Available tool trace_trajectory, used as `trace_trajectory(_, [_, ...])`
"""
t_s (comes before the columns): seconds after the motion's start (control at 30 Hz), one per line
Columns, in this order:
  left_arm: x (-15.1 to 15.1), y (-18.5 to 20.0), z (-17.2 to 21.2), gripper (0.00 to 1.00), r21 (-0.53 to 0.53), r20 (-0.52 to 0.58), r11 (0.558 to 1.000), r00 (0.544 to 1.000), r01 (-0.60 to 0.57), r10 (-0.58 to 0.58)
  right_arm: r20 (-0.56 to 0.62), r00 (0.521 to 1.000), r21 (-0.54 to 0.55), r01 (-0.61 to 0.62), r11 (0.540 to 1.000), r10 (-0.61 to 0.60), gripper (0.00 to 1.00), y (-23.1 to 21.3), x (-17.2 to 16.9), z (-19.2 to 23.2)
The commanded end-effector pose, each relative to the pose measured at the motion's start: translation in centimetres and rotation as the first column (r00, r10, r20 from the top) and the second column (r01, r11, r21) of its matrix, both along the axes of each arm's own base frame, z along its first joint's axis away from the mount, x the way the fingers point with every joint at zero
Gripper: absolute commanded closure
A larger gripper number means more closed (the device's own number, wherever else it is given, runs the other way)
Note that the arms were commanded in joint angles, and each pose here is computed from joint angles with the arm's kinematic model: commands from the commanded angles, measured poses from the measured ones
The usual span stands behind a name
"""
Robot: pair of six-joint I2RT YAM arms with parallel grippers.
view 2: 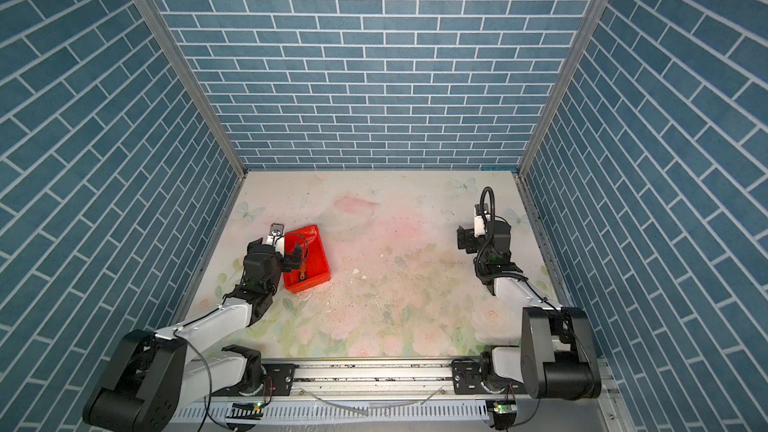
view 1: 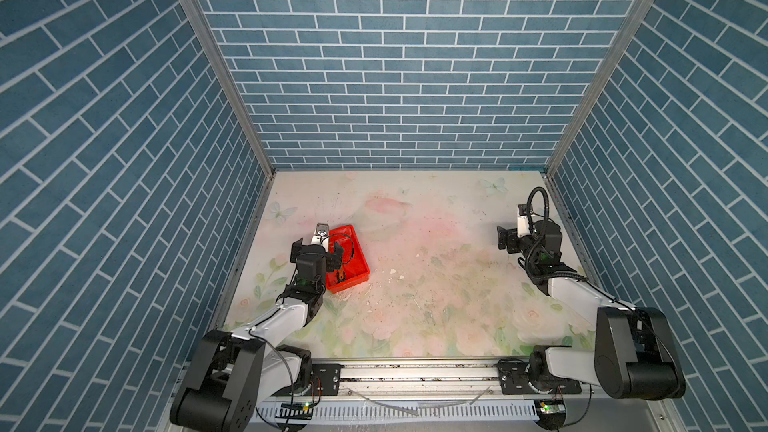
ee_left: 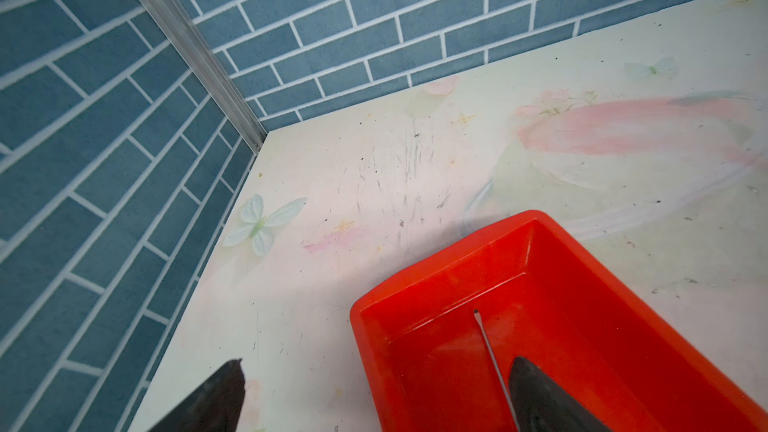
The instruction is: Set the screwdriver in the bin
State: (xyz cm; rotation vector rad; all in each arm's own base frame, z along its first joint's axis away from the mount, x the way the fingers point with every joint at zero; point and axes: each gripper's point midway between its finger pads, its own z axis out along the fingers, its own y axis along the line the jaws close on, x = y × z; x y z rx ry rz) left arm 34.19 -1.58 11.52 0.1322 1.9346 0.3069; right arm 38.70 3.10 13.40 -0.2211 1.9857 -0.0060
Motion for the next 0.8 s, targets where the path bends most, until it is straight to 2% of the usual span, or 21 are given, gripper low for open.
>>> trace_trajectory(0.0, [0.8,0.3,1.5,0.0,-0.024,0.108,1.0,0.994,-0.003,0.006,0.018,0.998,0.014,0.056,0.998,-0.056,0.04,-1.3,-0.1,-1.4])
trace_trajectory(0.23, [2.4,0.7,1.6,0.0,-0.066,0.167,0.997,0.986,0.034,-0.023,0.054,0.996,0.054,0.071,0.996,-0.074,0.04,-2.1,0.1,-3.0])
trace_trajectory(0.37, [3.2,0.7,-0.6,0.0,-0.084,0.148,0.996,0.989,0.044,-0.031,0.07,0.994,0.091,0.081,0.992,-0.088,0.05,-2.9,0.1,-3.4])
trace_trajectory(0.4, [3.3,0.7,-1.2,0.0,-0.082,0.148,0.995,0.988,0.049,-0.036,0.073,0.996,0.101,0.053,0.993,-0.06,0.05,-2.5,0.1,-3.7])
trace_trajectory(0.43, [3.5,0.9,-0.9,0.0,-0.074,0.173,0.996,0.985,0.042,-0.028,0.073,0.996,0.102,0.049,0.994,-0.057,0.05,-2.5,0.1,-4.1])
trace_trajectory(0.5, [3.5,0.9,-1.4,0.0,-0.099,0.11,0.994,0.993,0.042,-0.031,0.056,0.996,0.105,0.06,0.993,-0.066,0.05,-2.7,0.3,-4.4])
trace_trajectory(0.53, [3.8,0.9,-1.5,0.0,-0.096,0.114,0.994,0.993,0.045,-0.034,0.06,0.996,0.11,0.057,0.992,-0.064,0.05,-2.7,0.5,-4.3])
trace_trajectory(0.7, [5.2,2.6,-2.2,0.0,-0.156,0.022,0.987,0.999,-0.027,0.03,0.047,0.996,0.121,0.07,0.99,-0.076,0.05,-3.0,0.7,-4.4])
trace_trajectory(0.77, [5.2,2.8,-2.1,0.0,-0.162,0.032,0.986,0.999,-0.026,0.032,0.039,0.996,0.123,0.079,0.989,-0.084,0.06,-3.2,0.7,-4.5])
